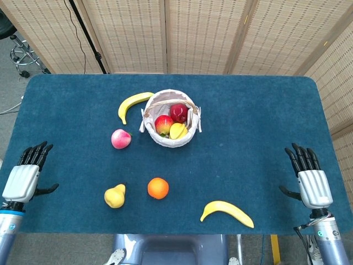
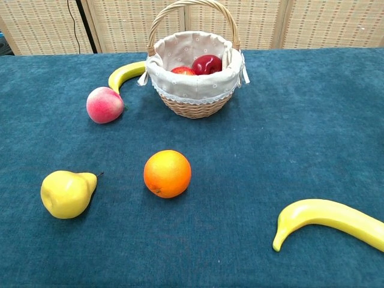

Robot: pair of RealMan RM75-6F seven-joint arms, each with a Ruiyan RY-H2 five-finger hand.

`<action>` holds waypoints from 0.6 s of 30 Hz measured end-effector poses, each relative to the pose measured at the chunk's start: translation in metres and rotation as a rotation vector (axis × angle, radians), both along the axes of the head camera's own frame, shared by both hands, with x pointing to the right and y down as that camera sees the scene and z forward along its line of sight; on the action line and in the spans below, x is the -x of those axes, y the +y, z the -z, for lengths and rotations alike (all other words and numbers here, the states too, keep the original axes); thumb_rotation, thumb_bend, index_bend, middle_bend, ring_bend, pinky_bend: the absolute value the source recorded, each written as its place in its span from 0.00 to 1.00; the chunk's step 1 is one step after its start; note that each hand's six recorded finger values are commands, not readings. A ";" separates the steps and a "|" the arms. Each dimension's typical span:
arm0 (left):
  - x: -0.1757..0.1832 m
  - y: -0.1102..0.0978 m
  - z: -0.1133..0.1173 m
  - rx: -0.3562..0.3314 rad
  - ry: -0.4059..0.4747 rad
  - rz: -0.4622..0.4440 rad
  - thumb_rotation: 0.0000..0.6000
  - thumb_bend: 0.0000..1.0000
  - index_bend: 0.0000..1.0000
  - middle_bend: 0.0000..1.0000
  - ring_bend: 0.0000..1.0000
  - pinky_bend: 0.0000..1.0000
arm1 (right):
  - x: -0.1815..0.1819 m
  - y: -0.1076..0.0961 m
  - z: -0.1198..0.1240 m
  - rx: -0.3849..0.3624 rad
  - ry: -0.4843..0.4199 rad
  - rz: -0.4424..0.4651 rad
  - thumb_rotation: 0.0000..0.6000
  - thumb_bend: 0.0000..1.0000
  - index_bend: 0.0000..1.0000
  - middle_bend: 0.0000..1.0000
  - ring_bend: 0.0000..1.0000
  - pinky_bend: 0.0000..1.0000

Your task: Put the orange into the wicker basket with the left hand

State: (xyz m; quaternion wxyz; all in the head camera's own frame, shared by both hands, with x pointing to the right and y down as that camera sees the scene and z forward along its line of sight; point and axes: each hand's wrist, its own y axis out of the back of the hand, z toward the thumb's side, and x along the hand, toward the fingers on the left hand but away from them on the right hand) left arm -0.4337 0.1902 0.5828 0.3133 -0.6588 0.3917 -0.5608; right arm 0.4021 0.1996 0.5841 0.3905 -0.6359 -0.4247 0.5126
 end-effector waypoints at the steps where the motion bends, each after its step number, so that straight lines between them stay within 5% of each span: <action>1: -0.002 0.000 0.001 -0.001 0.009 -0.002 1.00 0.13 0.00 0.00 0.00 0.00 | 0.000 0.000 0.000 0.000 -0.002 0.000 1.00 0.00 0.00 0.00 0.00 0.00; 8: -0.027 0.002 0.007 0.029 0.111 -0.032 1.00 0.13 0.00 0.00 0.00 0.00 | -0.001 -0.001 0.000 0.001 -0.004 -0.005 1.00 0.00 0.00 0.00 0.00 0.00; 18: -0.118 0.020 0.006 0.142 0.340 -0.191 1.00 0.13 0.00 0.00 0.00 0.00 | -0.008 -0.002 0.009 -0.022 -0.019 -0.024 1.00 0.00 0.00 0.00 0.00 0.00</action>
